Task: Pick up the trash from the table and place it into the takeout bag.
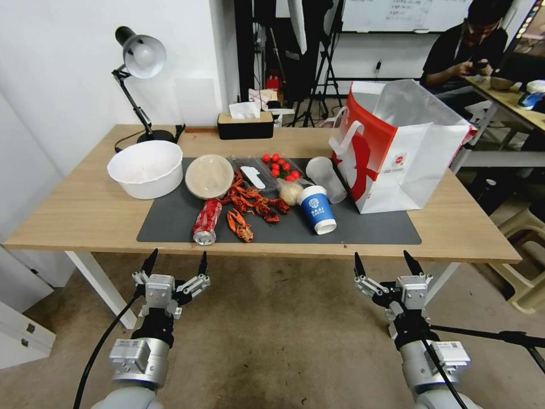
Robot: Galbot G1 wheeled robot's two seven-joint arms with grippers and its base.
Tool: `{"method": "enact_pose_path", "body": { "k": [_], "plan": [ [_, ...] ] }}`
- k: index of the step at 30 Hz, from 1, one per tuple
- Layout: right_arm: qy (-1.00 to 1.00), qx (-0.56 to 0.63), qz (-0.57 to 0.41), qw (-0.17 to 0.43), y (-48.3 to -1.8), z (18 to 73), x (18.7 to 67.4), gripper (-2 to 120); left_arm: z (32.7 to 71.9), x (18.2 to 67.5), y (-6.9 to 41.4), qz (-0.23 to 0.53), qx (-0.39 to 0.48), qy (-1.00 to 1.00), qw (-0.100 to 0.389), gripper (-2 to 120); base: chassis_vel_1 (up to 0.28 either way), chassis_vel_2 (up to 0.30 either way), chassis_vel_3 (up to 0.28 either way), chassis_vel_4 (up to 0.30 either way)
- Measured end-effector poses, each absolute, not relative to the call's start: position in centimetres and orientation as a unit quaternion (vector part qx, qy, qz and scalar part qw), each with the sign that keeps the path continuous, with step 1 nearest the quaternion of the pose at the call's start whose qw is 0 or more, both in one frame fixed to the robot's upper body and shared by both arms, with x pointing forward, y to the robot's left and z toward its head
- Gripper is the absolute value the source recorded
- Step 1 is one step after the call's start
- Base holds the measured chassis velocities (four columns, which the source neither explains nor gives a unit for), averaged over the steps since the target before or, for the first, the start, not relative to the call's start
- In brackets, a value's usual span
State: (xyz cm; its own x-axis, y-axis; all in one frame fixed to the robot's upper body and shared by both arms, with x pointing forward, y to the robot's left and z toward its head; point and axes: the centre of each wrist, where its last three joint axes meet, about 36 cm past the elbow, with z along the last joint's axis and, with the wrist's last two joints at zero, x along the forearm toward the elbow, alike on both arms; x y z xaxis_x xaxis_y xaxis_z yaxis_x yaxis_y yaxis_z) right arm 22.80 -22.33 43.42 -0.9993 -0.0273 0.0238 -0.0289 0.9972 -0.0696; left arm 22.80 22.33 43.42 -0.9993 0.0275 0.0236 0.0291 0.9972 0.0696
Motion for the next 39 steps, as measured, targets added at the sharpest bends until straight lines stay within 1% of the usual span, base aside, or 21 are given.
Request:
{"method": "enact_pose_path", "body": {
  "k": [24, 27, 28, 29, 31, 36, 39],
  "plan": [
    [-0.999, 0.016, 0.035, 0.014, -22.4, 43.5, 22.8, 100, 43.5, 22.8, 22.3, -0.033, -0.013, -0.999, 0.012, 100, 0.000, 0.000, 0.000, 0.000],
    [-0.997, 0.040, 0.038, 0.062, -23.4, 45.1, 22.1, 100, 45.3, 23.5, 22.2, 0.005, 0.006, -1.000, 0.022, 100, 0.000, 0.000, 0.000, 0.000],
    [-0.997, 0.040, 0.038, 0.062, -23.4, 45.1, 22.1, 100, 45.3, 23.5, 22.2, 0.005, 0.006, -1.000, 0.022, 100, 0.000, 0.000, 0.000, 0.000],
    [-0.995, 0.049, 0.037, 0.080, -23.8, 45.7, 21.8, 100, 46.1, 23.7, 22.2, 0.022, 0.012, -0.999, 0.029, 100, 0.000, 0.000, 0.000, 0.000],
    [-0.993, 0.056, 0.036, 0.096, -24.5, 46.0, 21.7, 100, 47.5, 24.0, 22.0, 0.047, 0.020, -0.998, 0.040, 100, 0.000, 0.000, 0.000, 0.000],
    [-0.991, 0.070, 0.051, 0.101, -26.7, 46.6, 22.0, 100, 50.2, 24.4, 21.7, 0.092, 0.025, -0.993, 0.072, 100, 0.000, 0.000, 0.000, 0.000],
    [-0.991, 0.073, 0.056, 0.101, -27.2, 46.6, 22.3, 100, 50.5, 24.4, 21.7, 0.097, 0.026, -0.992, 0.077, 100, 0.000, 0.000, 0.000, 0.000]
  ]
}}
